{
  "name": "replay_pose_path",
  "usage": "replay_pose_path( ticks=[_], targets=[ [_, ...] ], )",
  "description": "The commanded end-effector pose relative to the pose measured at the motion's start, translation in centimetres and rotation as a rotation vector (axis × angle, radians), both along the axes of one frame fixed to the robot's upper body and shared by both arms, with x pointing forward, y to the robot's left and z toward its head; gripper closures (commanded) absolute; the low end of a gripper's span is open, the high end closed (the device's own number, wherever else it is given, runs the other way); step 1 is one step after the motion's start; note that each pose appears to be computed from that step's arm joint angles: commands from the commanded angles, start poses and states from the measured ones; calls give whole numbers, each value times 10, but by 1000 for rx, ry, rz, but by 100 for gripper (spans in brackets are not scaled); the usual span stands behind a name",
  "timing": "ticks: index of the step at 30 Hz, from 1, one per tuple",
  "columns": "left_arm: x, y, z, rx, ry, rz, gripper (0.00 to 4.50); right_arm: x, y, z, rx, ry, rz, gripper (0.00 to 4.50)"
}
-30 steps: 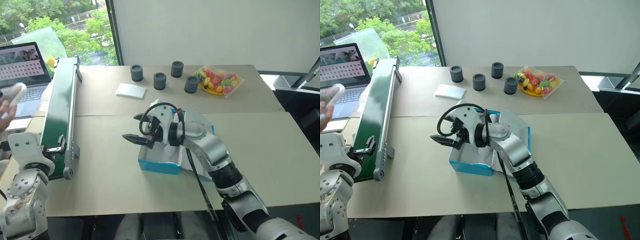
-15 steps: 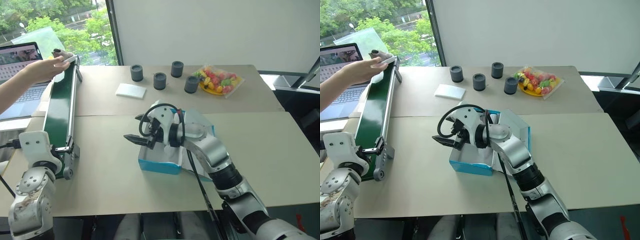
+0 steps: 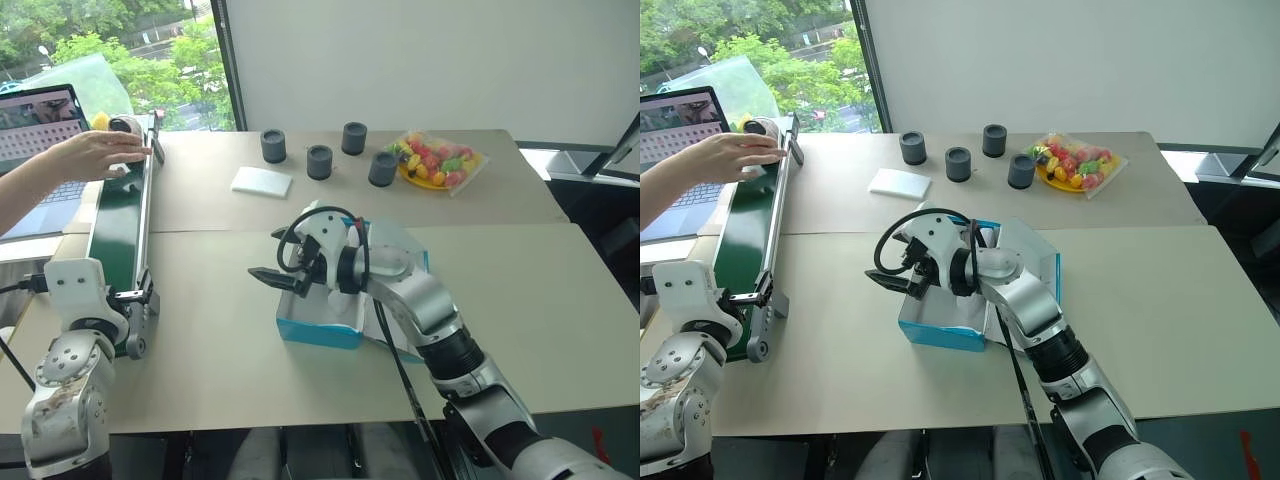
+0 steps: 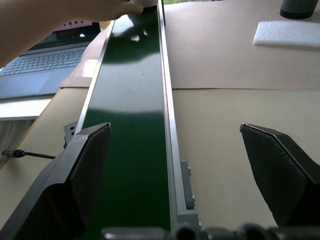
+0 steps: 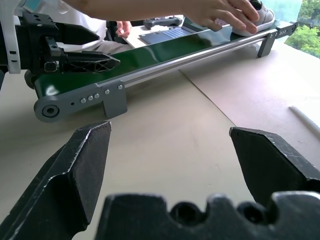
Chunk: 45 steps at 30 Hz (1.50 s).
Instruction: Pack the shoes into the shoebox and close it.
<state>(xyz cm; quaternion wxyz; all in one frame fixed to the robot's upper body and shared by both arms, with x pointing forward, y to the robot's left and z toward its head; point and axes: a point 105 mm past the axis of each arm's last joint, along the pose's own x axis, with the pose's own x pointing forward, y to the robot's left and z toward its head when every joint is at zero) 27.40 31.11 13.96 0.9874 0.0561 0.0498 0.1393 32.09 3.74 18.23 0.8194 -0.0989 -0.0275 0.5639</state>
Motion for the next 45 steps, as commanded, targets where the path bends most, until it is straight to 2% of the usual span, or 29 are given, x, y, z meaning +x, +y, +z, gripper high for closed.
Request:
replay_pose_path(
  ticks=[1,20,37,45],
  targets=[
    [-2,4,12,34,-38,13,5,1,-2,14,36,-42,-10,0],
    [-5,19,9,-6,-12,79,5,1,-1,13,37,-37,-17,0],
    [4,21,22,-22,62,92,5,-1,-3,16,46,-35,-26,0],
    [6,24,18,-54,102,125,5,-2,-4,17,54,-30,-30,0]
  ],
)
